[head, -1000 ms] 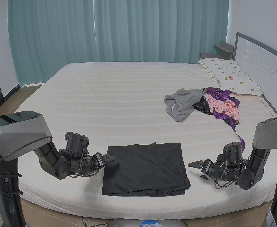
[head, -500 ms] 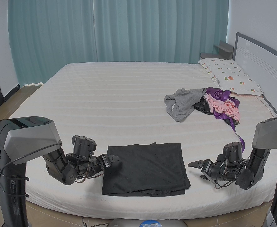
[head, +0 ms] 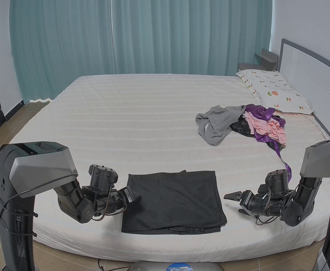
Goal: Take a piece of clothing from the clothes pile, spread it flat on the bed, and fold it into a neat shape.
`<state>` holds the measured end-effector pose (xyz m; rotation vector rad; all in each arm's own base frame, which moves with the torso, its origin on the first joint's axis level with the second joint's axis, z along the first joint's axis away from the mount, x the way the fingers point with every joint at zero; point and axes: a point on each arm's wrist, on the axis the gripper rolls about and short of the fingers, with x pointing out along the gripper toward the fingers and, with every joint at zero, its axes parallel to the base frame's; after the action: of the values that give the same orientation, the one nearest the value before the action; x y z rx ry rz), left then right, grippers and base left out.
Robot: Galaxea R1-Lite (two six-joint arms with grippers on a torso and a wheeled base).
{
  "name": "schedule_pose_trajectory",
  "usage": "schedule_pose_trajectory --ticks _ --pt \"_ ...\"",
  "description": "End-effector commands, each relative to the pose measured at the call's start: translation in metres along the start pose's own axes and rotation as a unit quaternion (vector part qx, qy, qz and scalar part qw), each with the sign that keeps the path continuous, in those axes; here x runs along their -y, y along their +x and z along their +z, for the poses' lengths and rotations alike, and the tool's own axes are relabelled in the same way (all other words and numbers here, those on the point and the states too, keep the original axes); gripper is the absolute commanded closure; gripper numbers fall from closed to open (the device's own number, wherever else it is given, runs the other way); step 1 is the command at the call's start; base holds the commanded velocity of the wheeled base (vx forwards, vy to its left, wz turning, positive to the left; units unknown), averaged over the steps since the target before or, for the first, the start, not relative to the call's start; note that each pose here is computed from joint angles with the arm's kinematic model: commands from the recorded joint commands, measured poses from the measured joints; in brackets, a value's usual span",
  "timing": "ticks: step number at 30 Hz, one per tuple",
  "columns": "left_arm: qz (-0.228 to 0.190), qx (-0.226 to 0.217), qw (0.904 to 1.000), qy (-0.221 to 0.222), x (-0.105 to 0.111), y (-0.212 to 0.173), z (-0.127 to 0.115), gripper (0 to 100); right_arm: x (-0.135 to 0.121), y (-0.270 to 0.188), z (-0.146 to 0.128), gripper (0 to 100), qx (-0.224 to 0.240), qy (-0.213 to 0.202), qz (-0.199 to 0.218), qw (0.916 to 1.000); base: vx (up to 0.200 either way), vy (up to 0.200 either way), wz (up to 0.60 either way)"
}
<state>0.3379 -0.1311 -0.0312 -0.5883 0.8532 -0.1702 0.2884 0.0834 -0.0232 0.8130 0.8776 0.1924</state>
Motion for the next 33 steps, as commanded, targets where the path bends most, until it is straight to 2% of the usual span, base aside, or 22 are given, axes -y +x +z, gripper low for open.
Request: schedule_pose_trajectory --ticks 1,15,16,33 --pt "0.001 0.002 1.0 -0.001 -0.0003 0.0009 0.0006 100 0.0004 0.0 -0.0006 0 -0.001 0.0 -0.001 1.0 0.0 0.0 0.0" --pt "0.007 0.011 0.9999 -0.005 -0.0025 -0.0028 0.0013 100 0.0004 0.0 -0.0006 0 -0.001 0.0 -0.001 1.0 0.0 0.0 0.0" --pt "0.003 0.021 0.9998 -0.005 -0.0012 -0.0049 0.0043 100 0.0006 -0.0001 -0.0001 0 0.0 0.0 0.0 1.0 0.0 0.0 0.0" --pt "-0.006 0.025 0.9997 -0.002 -0.001 -0.0076 0.0014 100 0.0001 0.0002 -0.0003 0 -0.001 0.001 0.0 1.0 0.0 0.0 0.0"
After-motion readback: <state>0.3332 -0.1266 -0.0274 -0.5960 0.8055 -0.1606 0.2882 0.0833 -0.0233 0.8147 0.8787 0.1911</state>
